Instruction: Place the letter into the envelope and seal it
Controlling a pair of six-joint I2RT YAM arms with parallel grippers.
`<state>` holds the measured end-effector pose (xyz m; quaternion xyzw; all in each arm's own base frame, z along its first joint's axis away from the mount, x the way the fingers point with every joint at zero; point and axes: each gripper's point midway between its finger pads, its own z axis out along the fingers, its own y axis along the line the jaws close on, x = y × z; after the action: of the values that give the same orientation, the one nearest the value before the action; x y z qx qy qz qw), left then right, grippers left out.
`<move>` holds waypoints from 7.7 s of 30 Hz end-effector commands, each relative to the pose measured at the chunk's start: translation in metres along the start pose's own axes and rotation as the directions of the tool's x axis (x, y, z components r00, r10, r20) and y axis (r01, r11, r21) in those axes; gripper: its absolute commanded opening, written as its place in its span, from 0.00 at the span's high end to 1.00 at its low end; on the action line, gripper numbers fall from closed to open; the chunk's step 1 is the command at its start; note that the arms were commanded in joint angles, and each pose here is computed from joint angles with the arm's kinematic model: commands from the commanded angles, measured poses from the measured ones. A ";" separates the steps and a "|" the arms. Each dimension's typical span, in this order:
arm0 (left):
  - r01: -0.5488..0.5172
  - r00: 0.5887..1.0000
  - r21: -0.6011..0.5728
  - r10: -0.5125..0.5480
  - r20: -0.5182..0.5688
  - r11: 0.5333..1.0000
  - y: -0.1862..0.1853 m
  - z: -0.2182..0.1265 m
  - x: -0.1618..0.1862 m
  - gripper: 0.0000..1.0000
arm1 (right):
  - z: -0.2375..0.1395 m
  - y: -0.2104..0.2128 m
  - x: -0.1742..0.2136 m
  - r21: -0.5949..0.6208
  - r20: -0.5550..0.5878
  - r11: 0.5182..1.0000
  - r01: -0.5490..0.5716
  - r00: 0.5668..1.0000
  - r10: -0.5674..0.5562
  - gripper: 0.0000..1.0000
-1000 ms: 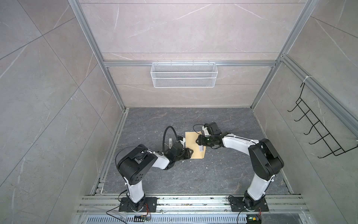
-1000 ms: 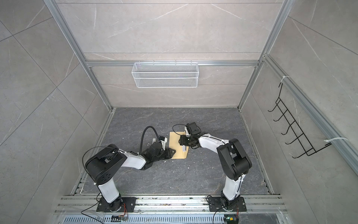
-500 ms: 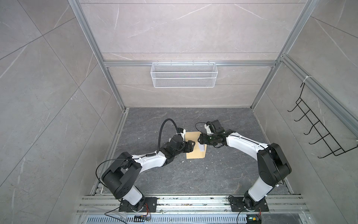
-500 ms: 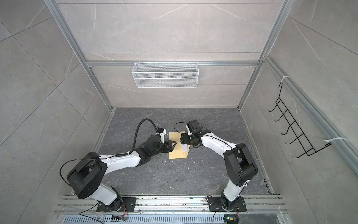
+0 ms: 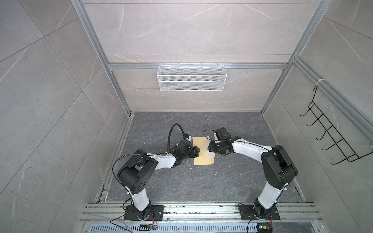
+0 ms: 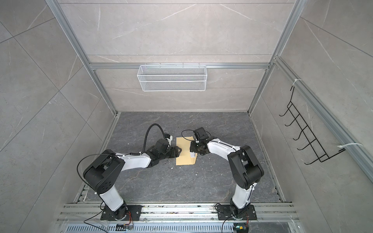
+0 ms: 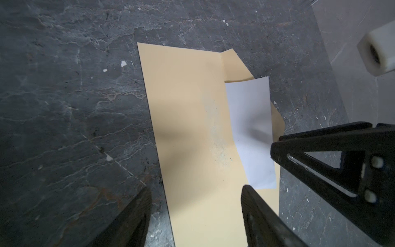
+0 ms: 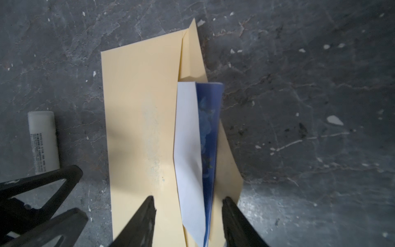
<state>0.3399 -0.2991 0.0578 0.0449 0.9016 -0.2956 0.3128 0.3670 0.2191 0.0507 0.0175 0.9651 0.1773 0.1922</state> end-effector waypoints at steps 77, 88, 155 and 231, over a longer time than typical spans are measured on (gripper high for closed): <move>-0.036 0.999 0.061 0.034 0.031 0.997 -0.015 0.008 -0.038 0.48 | -0.008 0.017 -0.011 -0.055 0.035 0.995 0.079 0.996 -0.078 0.65; -0.034 0.999 0.021 0.034 0.031 0.999 -0.003 0.009 -0.044 0.43 | 0.002 0.024 -0.024 -0.054 0.031 0.996 0.066 0.997 -0.064 0.63; -0.347 0.931 -0.005 0.345 0.118 0.938 -0.074 -0.064 -0.092 0.36 | -0.143 0.017 -0.061 0.050 0.353 0.974 0.223 0.908 -0.226 0.33; -0.973 0.200 -0.110 0.978 0.053 0.205 -0.182 0.014 -0.074 1.00 | -0.193 -0.090 -0.043 0.095 0.528 0.994 -0.055 0.850 -0.004 0.01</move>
<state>0.3624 -0.4394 0.1252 0.4862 0.7644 -0.0161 0.4232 0.3354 0.0677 0.1933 0.0956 0.8895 0.1180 0.4310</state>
